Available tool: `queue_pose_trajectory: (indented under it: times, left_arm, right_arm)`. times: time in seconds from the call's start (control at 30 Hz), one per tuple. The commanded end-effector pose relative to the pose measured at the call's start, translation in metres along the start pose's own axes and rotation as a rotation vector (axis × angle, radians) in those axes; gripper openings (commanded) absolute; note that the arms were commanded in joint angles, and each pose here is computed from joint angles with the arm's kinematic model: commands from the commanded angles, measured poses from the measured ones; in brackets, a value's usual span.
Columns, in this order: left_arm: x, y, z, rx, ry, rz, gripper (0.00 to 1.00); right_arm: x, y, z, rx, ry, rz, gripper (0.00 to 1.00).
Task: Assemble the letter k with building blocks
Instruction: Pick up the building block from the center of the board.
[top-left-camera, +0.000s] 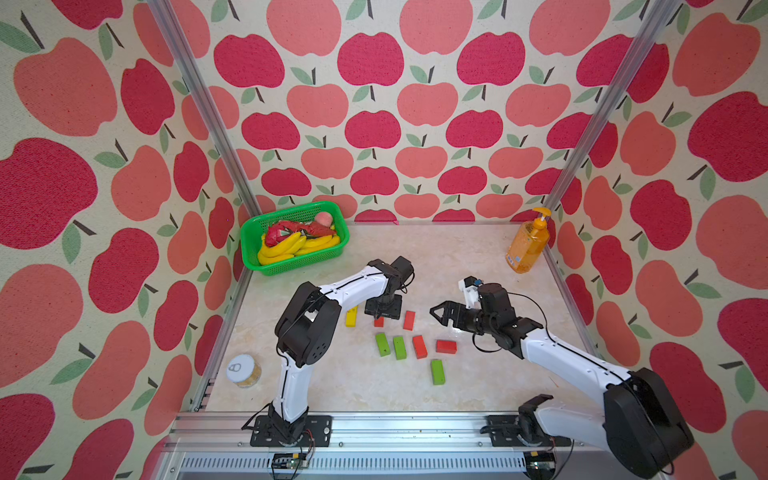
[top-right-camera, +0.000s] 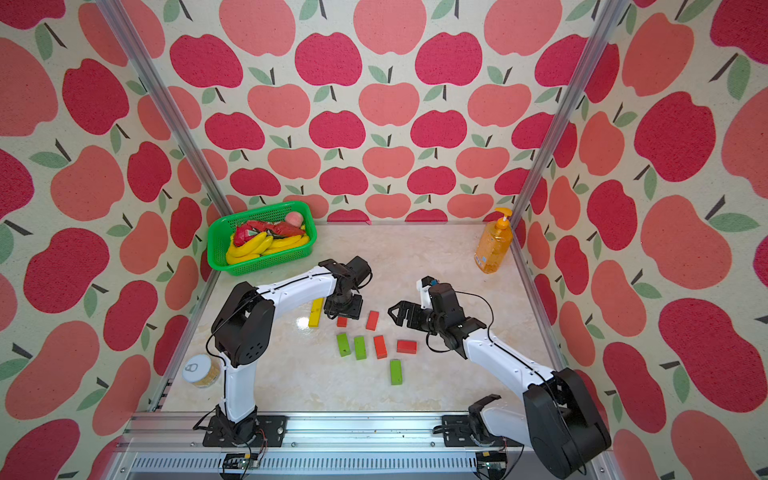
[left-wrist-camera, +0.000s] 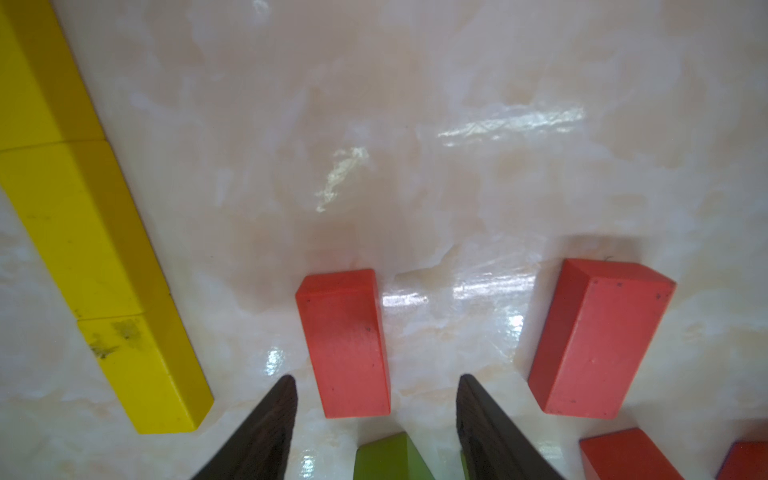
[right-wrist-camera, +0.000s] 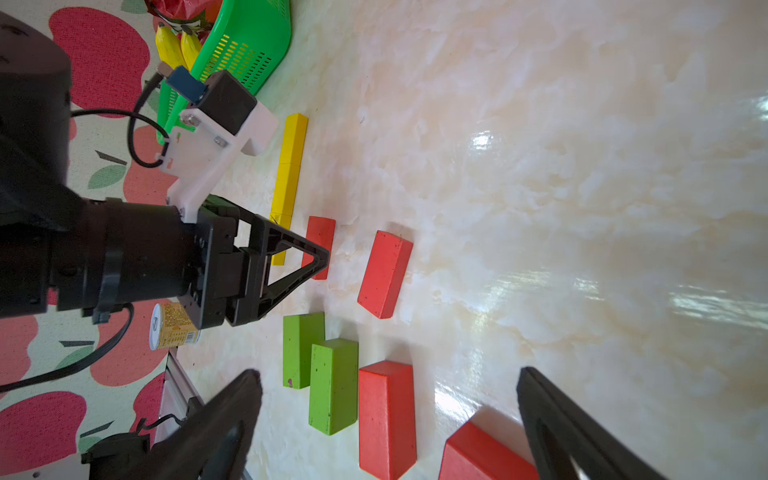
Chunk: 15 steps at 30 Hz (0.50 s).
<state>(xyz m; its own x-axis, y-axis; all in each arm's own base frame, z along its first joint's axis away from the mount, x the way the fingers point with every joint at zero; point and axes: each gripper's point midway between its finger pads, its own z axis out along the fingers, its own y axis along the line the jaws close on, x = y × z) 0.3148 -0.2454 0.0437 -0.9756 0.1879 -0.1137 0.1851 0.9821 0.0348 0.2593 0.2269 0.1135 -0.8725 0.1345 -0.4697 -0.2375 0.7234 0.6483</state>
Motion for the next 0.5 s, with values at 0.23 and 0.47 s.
queue_pose_trajectory:
  times: [0.23,0.47]
  left_arm:
    - [0.002,0.014,0.011,-0.040,0.035,-0.039,0.62]
    - [0.002,0.012,0.019,0.014,0.053,-0.068,0.58]
  right_arm:
    - [0.000,0.003,0.007,-0.024,0.028,-0.009,0.99]
    - [0.001,0.002,0.008,-0.022,0.032,-0.003,0.99]
